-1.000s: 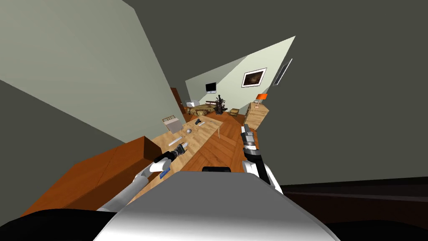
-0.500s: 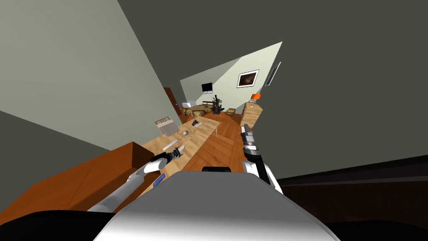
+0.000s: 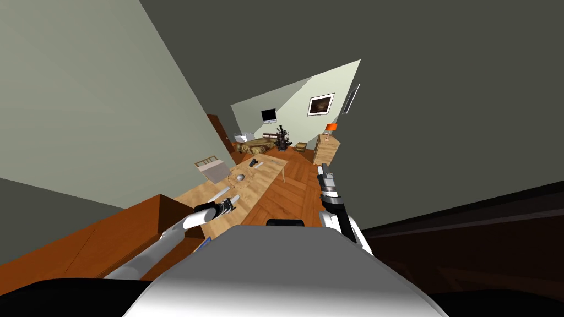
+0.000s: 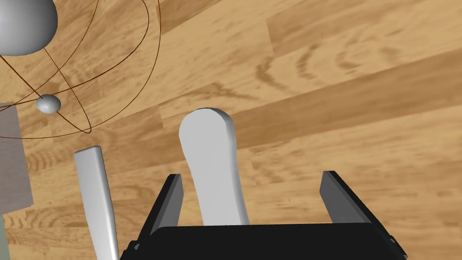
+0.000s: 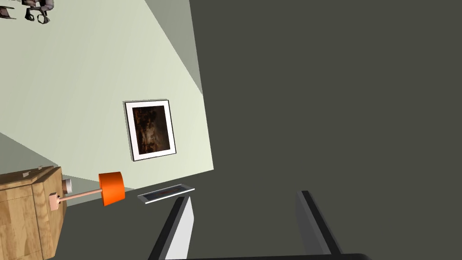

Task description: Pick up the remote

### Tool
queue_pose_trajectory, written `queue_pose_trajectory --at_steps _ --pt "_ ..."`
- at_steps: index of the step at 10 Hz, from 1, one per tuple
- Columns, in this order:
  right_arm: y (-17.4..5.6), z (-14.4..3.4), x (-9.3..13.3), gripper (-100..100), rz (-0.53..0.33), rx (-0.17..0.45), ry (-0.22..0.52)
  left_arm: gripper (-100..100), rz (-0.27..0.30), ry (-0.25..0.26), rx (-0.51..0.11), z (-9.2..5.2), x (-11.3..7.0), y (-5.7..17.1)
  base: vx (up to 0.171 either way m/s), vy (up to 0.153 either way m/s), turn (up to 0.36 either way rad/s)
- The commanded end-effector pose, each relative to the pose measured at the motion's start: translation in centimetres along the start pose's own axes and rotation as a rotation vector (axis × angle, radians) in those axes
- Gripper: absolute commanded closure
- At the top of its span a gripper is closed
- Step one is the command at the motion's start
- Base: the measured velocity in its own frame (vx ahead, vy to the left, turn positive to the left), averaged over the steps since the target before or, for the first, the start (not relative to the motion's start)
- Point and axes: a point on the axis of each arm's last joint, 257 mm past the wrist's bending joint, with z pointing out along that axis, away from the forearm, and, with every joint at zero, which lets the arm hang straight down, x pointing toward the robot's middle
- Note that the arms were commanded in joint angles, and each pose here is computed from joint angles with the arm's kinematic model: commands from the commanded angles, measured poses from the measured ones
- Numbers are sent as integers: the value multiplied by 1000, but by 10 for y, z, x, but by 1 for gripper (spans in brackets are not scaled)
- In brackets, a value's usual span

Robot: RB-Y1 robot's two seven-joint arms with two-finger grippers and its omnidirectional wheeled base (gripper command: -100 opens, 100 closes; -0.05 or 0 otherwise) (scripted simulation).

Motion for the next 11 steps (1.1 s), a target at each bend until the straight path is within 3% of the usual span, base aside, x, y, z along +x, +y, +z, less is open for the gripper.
queue_pose_trajectory --at_steps 1,2,3,4,5,6,7,8,11 --pt "0 0 0 0 0 0 0 -100 -51 -52 -39 -2 -22 -1 34 17 -145" --pt "0 0 0 0 0 0 0 -100 -59 -75 -45 -2 -34 1 30 19 -90" --pt "0 0 0 0 0 0 0 -100 -59 -75 -45 -2 -34 1 11 9 4" --pt "0 0 0 0 0 0 0 -100 -105 -125 -82 -6 -54 4 16 7 -164" --pt "0 0 0 0 0 0 0 -100 -108 -130 -82 -6 -57 4 20 14 -104" --pt "0 0 0 0 0 0 0 -100 -155 -176 -107 -11 -77 4 32 18 -185" --pt "0 0 0 0 0 0 0 -100 -156 -181 -116 -11 -78 6 29 23 -67" --pt "0 0 0 0 0 0 0 -100 -203 -223 -139 -17 -95 8 29 30 -99" --pt "0 0 0 0 0 0 0 -100 -249 -271 -179 -24 -113 15 27 20 -115"
